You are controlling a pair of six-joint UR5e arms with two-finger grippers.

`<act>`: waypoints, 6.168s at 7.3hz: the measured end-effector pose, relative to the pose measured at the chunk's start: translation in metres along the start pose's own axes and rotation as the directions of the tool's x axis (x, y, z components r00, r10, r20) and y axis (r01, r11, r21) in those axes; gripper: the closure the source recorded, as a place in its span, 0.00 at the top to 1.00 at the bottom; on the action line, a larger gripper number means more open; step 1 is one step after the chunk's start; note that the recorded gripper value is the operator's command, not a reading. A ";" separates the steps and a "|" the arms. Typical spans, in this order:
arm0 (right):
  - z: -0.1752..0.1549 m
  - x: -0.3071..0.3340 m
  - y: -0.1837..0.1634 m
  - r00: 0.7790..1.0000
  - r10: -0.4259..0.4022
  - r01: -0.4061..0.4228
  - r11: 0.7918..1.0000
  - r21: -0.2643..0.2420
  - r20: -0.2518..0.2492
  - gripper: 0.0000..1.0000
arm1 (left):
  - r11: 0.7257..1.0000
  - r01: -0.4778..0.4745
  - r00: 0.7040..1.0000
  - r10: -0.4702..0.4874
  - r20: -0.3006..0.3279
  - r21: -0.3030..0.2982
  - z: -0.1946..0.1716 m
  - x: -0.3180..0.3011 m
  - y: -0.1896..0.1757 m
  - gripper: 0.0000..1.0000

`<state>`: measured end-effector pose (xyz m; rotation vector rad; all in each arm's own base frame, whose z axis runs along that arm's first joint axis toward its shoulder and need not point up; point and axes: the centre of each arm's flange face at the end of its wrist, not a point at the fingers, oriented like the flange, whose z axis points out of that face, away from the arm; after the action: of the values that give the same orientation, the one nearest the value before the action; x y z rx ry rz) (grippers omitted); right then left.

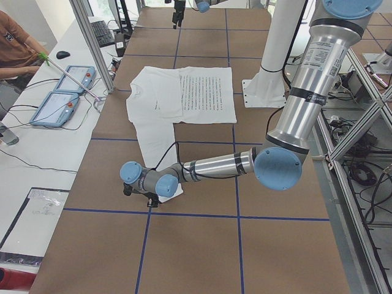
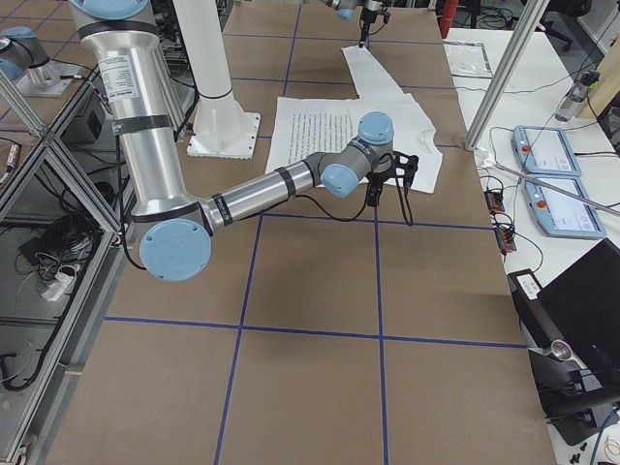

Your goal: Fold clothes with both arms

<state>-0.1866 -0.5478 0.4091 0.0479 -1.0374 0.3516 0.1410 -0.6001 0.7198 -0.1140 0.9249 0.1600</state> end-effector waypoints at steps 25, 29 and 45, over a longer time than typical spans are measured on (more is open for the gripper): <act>0.007 0.129 -0.028 0.990 -0.091 0.089 0.996 -0.030 -0.109 1.00 | 0.875 0.400 0.841 -0.232 -0.489 0.274 0.025 0.850 -0.008 0.35; 0.006 0.129 -0.026 0.991 -0.089 0.085 0.996 -0.040 -0.098 1.00 | 0.859 0.414 0.839 -0.232 -0.492 0.301 0.038 0.857 -0.012 0.62; 0.071 -0.021 0.271 0.931 0.363 -0.364 0.931 -0.005 -0.041 0.98 | 0.895 0.042 0.973 0.063 -0.220 0.443 -0.096 0.555 0.166 0.65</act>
<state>-0.3388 -0.3123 0.3937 -0.1651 -1.0082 0.6809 0.3631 -0.4040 0.2131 0.3064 1.1729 -0.0614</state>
